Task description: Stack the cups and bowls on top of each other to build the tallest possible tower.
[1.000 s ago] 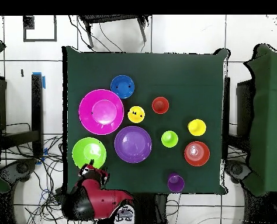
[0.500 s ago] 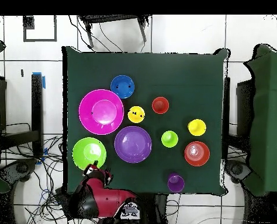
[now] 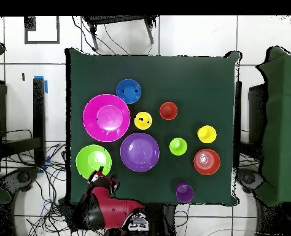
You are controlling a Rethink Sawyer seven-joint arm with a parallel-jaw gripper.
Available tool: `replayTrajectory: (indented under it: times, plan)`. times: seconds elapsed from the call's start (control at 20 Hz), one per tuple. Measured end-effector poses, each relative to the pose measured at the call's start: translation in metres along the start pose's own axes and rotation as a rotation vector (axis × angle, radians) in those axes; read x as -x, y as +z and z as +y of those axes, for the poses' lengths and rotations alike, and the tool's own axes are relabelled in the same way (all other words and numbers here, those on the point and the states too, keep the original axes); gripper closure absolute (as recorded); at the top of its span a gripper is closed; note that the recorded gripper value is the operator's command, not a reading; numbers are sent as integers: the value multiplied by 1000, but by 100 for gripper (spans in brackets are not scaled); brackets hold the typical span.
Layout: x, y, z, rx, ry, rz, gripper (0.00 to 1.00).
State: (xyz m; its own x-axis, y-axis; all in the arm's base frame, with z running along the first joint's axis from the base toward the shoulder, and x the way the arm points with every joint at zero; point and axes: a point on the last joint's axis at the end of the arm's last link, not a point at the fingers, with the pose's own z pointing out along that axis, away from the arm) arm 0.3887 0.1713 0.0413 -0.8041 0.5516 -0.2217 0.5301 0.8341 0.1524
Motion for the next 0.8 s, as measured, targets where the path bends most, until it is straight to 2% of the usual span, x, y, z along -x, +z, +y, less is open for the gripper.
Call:
replayTrajectory:
  times: [0.5, 0.8]
  plan:
    - [11, -6, 5, 21, 7, -26, 0]
    - [25, -4, -4, 12, 46, -32, 0]
